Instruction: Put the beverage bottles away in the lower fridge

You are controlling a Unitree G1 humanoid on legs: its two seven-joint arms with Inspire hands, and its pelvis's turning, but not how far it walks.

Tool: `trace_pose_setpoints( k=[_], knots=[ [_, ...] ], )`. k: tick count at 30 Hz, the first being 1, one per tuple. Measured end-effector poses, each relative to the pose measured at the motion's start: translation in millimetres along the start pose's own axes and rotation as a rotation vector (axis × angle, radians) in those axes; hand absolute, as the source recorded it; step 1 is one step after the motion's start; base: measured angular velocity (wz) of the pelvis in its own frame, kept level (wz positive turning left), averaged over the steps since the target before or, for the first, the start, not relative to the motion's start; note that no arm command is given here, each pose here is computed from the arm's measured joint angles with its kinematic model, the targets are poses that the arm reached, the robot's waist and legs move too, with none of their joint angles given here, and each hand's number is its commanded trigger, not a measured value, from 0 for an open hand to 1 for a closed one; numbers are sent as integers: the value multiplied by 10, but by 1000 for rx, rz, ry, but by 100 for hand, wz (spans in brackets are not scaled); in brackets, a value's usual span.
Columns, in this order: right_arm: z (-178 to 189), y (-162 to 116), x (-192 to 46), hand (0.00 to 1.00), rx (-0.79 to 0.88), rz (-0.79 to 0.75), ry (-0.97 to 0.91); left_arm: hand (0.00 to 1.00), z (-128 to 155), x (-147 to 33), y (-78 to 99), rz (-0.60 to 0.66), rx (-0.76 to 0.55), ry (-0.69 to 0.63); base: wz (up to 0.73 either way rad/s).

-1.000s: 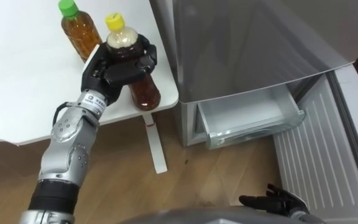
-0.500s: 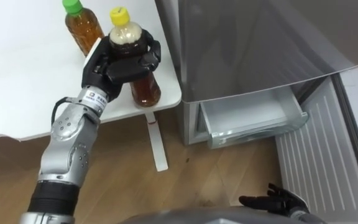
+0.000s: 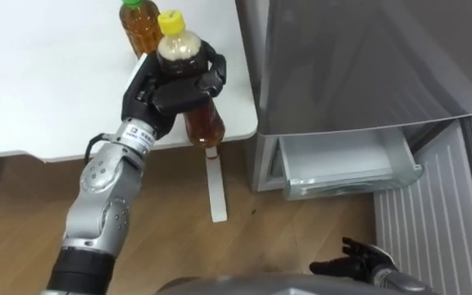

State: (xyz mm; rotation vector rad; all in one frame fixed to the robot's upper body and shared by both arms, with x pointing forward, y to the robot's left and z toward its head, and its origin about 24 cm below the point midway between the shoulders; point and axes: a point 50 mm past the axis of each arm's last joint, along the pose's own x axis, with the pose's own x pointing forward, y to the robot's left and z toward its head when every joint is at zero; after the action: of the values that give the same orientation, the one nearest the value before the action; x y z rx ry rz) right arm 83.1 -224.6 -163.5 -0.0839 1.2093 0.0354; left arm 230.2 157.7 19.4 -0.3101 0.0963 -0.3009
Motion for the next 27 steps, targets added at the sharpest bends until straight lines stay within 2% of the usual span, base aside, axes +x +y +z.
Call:
trace_pose_setpoints(
  k=[9,16,21,27],
  knots=[
    [337,237,42,0,-150,135,-109,100,-60,-38,-53,-14,-24,12,4],
    [552,392,31,0,-248,230,-177,100,-86,-54,-103,-72,-118,17,8],
    [695,480,18,0,-299,308,-214,100,-124,-70,-136,-90,-126,30,2],
    [903,600,-94,0,-337,411,-329,100,-126,-108,-94,-110,-96,48,1]
  ],
)
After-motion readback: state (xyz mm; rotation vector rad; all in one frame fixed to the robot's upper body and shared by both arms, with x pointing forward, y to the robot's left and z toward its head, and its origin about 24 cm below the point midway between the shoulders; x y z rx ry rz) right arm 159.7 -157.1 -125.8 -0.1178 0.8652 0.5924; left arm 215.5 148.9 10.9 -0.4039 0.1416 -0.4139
